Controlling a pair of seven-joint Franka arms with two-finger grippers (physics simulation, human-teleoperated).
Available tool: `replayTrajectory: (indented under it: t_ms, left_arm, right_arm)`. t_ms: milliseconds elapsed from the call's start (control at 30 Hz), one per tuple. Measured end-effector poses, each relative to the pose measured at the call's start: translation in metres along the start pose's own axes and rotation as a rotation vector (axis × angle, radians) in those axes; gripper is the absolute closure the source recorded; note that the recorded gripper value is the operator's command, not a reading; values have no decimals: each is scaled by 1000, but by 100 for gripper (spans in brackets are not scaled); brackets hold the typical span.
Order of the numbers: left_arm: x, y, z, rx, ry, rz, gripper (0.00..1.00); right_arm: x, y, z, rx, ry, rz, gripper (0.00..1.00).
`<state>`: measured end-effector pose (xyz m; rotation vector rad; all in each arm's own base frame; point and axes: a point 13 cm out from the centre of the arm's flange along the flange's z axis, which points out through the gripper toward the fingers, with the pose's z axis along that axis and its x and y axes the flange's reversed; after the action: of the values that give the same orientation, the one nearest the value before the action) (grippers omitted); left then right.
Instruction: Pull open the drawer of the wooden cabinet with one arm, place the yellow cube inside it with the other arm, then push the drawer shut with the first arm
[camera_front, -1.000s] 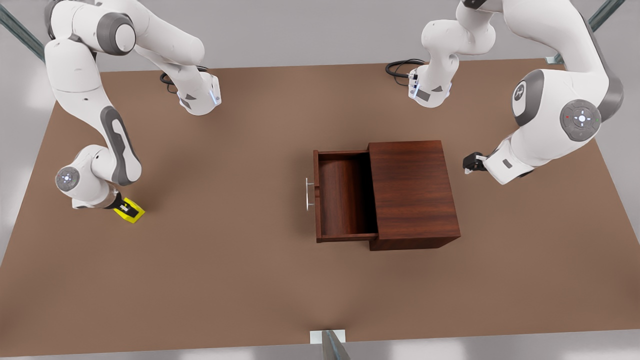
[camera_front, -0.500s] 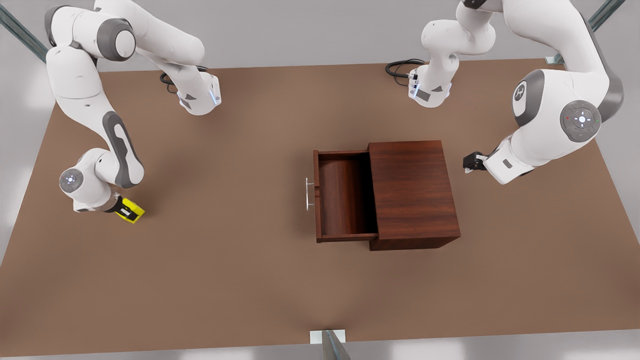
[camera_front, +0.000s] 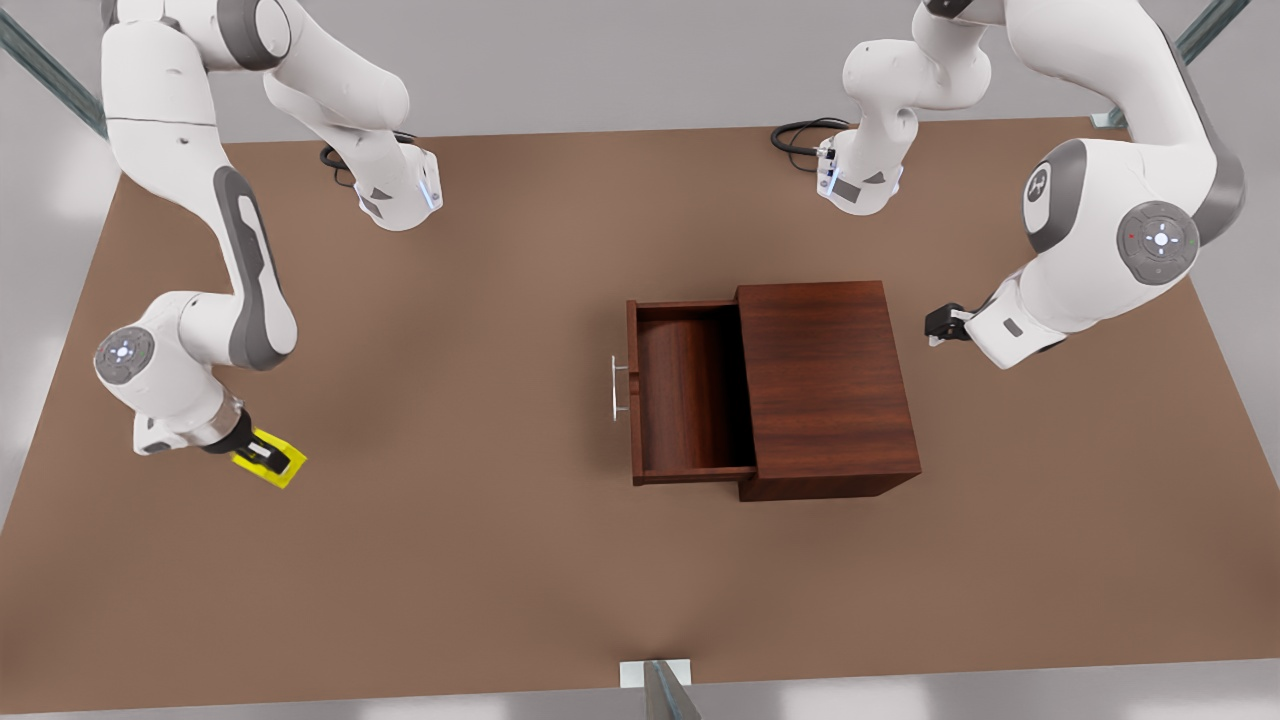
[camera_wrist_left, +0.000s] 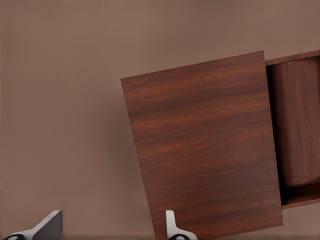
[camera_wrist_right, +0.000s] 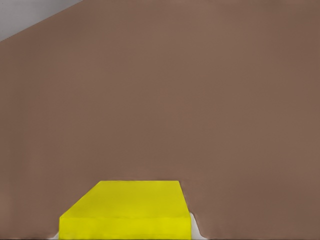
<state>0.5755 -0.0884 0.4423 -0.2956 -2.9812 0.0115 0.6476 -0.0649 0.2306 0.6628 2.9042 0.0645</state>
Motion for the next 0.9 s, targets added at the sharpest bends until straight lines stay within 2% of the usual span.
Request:
replayTrajectory:
  t_ms: [133,300,467,633,900]
  left_arm:
    - [0,-4,0,-5,0,9,0]
    - [0,-3,0,-7,1,7,0]
    - [0,-3,0,-8,1,7,0]
    - [0,-3,0,-8,1,7,0]
    - [0,-4,1,-8,2,7,0]
  right_arm:
    - [12,111,-56,-24,25,-52,24]
    - [58,218,-85,-16,98,-54,24]
    - [122,302,-93,19,161,-20,24]
    - [212,388,-104,36,188,3,23]
    - [308,468,-85,42,248,137,23]
